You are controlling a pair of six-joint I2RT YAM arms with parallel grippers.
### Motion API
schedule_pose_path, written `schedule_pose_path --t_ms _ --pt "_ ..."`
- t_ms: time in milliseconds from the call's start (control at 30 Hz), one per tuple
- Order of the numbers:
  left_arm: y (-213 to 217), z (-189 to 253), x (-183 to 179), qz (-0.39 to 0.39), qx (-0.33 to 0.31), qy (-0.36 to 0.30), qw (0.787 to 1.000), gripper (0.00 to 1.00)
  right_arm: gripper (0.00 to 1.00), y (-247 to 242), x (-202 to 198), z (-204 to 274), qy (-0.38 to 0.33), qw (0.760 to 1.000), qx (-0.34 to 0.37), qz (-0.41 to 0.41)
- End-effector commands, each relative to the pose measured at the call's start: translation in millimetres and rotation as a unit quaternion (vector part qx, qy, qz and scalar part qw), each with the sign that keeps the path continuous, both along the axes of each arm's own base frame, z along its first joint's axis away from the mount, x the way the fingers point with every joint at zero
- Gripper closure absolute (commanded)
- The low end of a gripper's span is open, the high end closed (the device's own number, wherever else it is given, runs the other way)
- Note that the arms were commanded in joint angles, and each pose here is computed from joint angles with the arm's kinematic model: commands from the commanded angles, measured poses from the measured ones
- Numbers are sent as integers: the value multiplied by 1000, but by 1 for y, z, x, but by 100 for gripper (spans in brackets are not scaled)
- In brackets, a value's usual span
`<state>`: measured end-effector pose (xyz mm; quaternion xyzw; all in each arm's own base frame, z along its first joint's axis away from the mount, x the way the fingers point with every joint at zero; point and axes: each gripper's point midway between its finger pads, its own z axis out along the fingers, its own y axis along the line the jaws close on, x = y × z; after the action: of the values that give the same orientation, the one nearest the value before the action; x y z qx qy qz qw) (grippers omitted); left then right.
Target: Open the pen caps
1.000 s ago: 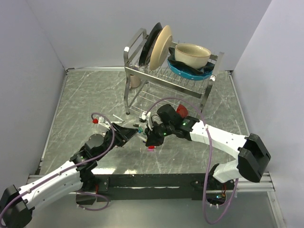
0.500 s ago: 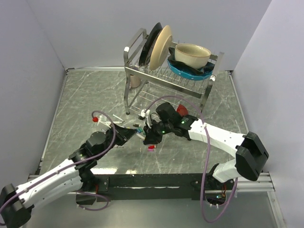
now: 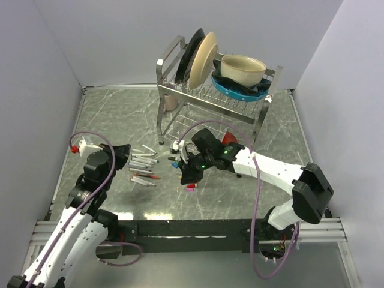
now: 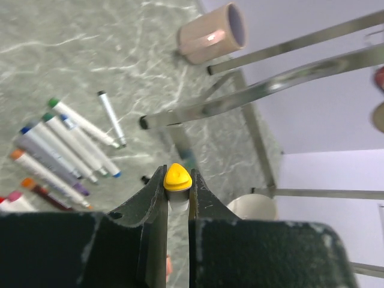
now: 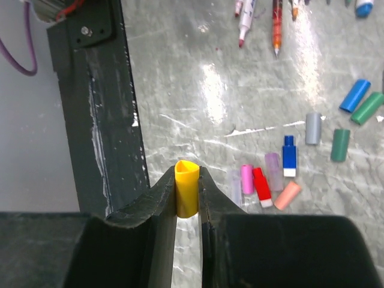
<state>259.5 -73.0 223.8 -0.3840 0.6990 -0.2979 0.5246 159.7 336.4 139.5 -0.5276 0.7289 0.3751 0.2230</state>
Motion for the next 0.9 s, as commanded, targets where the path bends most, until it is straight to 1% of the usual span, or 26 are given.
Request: schedule_pose_path --t_ms 0,167,300,400,533,733,867 --pt "-6 -19 -8 -31 11 29 999 99 100 -5 6 -10 -20 999 -26 0" --pt "-4 -56 -20 -24 -3 70 997 99 100 -14 18 -42 -27 995 -99 3" --pt "-6 -89 -27 -22 -26 93 995 99 100 -18 28 -54 -47 991 -128 -9" --pt "-6 -101 -30 -20 -35 105 994 98 99 -21 36 -58 -71 987 -144 -21" --pt "-4 -109 -31 -10 -41 117 992 98 93 -26 42 -73 -80 981 -173 -26" --pt "0 -116 -32 3 -38 127 991 97 91 -27 44 -88 -84 976 -199 -25" --pt "-1 -124 -33 1 -38 134 990 97 87 -28 45 -91 -84 975 -205 -25"
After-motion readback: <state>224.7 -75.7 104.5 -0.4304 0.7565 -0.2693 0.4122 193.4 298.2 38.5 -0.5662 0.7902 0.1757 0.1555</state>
